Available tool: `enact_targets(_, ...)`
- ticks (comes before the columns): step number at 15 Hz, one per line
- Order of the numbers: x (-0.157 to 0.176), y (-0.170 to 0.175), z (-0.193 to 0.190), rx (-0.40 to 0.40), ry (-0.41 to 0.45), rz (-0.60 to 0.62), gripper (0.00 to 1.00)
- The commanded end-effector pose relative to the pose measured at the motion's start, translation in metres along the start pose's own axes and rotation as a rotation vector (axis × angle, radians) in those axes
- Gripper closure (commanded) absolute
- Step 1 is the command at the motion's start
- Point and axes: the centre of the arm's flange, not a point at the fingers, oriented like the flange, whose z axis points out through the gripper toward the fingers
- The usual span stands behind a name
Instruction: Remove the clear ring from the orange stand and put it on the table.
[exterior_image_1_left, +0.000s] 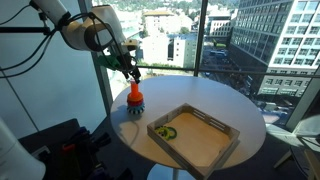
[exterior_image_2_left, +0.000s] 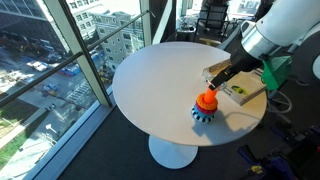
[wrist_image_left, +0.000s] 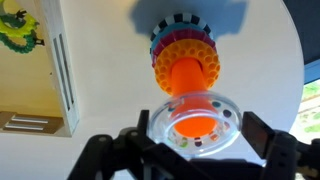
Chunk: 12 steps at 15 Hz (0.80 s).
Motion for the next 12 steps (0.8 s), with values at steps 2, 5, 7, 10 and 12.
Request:
enact_targets(2,-0.001,0.007,-0.035,0.009,0.032,0.024,0.33)
enact_targets(5,0.004,0.016,-0.048,0.015,0.042,0.067,0.33)
enact_targets(7,0.006,0.025,-0.051,0.014,0.042,0.099,0.33)
enact_targets(10,0.010,0.045,-0.052,0.008,0.026,0.147,0.33)
enact_targets(12,0.012,0.061,-0.049,0.001,0.016,0.179,0.33)
